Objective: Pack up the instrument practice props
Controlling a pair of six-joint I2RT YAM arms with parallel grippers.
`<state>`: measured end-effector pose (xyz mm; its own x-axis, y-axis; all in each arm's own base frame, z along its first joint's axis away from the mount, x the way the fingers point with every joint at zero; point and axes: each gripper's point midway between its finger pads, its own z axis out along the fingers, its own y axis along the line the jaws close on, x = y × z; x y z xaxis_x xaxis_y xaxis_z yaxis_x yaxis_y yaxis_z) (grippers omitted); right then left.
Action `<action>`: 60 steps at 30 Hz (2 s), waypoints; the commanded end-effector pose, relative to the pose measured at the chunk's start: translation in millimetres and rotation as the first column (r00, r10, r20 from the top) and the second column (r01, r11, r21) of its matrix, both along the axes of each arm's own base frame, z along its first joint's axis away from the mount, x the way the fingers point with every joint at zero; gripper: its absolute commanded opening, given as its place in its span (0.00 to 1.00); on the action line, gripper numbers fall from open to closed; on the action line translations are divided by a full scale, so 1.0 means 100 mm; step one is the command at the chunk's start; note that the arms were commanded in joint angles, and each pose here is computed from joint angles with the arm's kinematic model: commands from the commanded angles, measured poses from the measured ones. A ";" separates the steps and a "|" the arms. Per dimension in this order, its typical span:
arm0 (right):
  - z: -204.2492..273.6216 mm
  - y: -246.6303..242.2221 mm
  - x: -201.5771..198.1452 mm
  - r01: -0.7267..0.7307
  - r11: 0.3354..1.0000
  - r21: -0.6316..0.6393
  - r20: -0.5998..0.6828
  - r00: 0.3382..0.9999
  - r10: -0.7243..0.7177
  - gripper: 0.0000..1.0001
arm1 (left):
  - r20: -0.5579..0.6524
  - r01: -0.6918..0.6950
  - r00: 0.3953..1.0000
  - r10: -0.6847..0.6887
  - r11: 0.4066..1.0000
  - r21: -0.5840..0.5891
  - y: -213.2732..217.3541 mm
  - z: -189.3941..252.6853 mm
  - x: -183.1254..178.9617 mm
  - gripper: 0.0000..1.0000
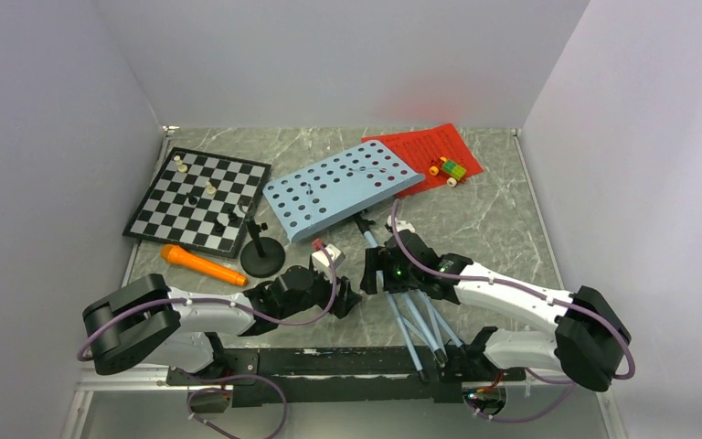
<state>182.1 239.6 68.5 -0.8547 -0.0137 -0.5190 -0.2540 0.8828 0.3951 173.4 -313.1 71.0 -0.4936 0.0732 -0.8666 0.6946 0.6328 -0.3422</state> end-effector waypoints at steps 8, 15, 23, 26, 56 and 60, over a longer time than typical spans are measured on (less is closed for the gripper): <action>0.25 -0.10 0.25 -0.048 0.989 -0.139 0.128 0.990 0.066 0.92 | 0.033 0.020 0.999 -0.018 0.999 -0.040 -0.12 0.19 0.05 0.80; 0.19 0.03 0.17 -0.193 0.981 0.026 0.021 0.981 0.192 0.97 | 0.022 0.053 0.998 -0.052 0.997 -0.057 -0.15 0.15 -0.02 0.80; 0.30 -0.07 0.26 -0.113 0.938 0.328 -0.062 0.988 0.141 0.97 | 0.013 0.060 0.998 -0.059 0.995 -0.079 -0.14 0.12 -0.06 0.79; 0.33 -0.12 0.33 -0.091 0.931 0.352 -0.079 0.989 0.126 0.97 | 0.014 0.060 0.998 -0.059 0.995 -0.084 -0.14 0.12 -0.05 0.79; -0.17 -0.60 0.13 0.002 0.989 -0.146 -0.027 1.000 -0.006 1.00 | -0.099 -0.067 0.994 0.051 0.985 -0.160 -0.69 0.62 0.87 0.86; -0.26 -0.61 0.11 0.016 0.980 -0.198 -0.041 0.999 -0.024 1.00 | -0.143 -0.036 0.990 0.017 0.991 -0.133 -0.81 0.45 0.88 0.80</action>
